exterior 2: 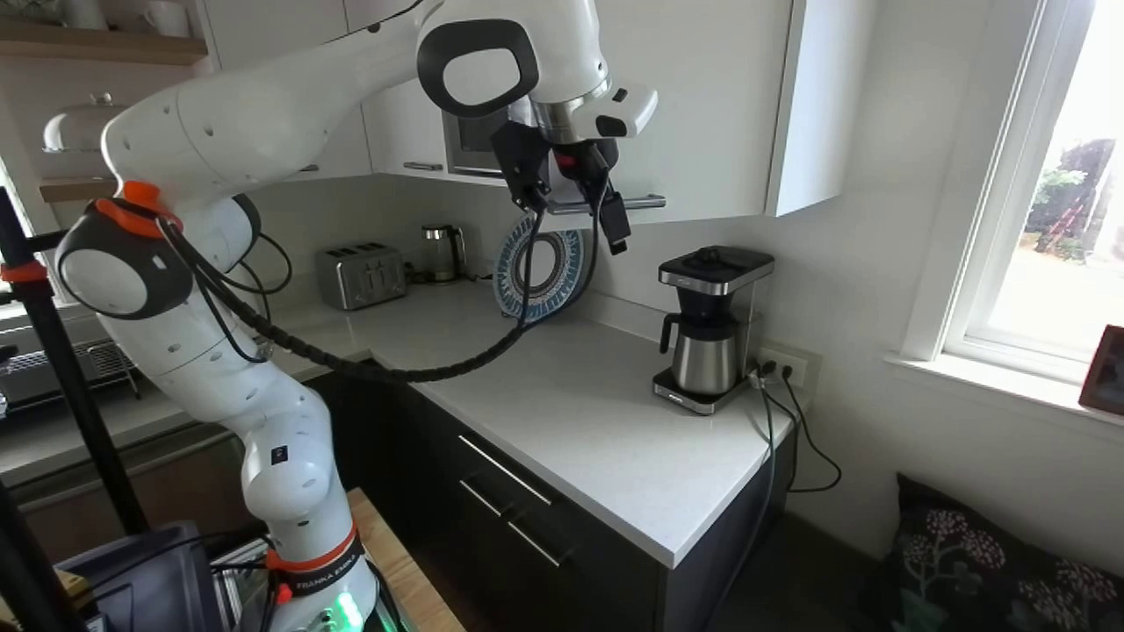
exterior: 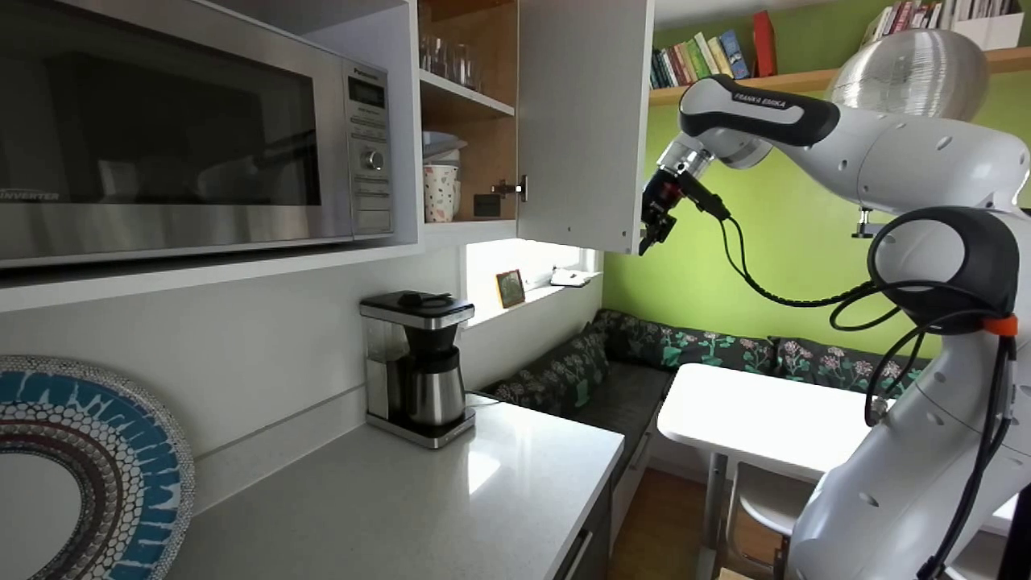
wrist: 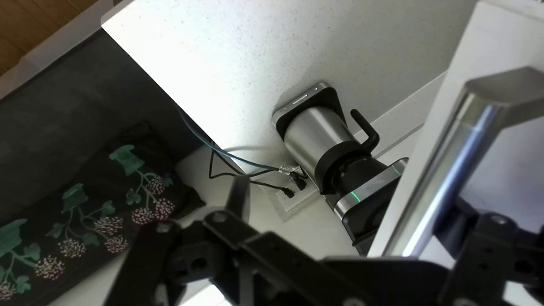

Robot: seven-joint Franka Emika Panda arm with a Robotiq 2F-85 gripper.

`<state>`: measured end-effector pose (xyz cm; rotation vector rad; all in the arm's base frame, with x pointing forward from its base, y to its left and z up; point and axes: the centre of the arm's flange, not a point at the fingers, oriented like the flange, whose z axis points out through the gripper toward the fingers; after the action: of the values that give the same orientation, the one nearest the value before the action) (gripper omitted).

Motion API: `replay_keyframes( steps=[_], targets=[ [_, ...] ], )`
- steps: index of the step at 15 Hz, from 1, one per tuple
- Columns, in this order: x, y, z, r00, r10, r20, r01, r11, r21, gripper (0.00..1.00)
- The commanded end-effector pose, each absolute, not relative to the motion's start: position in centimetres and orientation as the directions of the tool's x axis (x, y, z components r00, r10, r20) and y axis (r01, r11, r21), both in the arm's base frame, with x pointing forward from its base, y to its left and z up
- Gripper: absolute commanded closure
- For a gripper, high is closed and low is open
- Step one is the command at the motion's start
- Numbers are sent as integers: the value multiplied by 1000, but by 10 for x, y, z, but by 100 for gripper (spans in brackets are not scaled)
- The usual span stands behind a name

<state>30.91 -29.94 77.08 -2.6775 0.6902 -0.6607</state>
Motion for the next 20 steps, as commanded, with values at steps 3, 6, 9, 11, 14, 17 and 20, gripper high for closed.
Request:
replay_keyframes(
  steps=[3, 6, 9, 11, 14, 17, 20],
  targets=[
    [314, -316, 742, 731, -617, 291, -460, -760, -459, 0],
    [314, -321, 739, 690, -682, 240, -489, -685, -540, 0],
    [315, -322, 740, 670, -715, 202, -483, -626, -612, 0],
    [316, -320, 743, 670, -720, 180, -476, -603, -640, 0],
    [319, -318, 752, 673, -718, 180, -463, -598, -654, 0],
    [320, -317, 764, 677, -709, 197, -450, -610, -652, 0],
    [320, -316, 775, 678, -705, 209, -447, -620, -644, 0]
  ],
)
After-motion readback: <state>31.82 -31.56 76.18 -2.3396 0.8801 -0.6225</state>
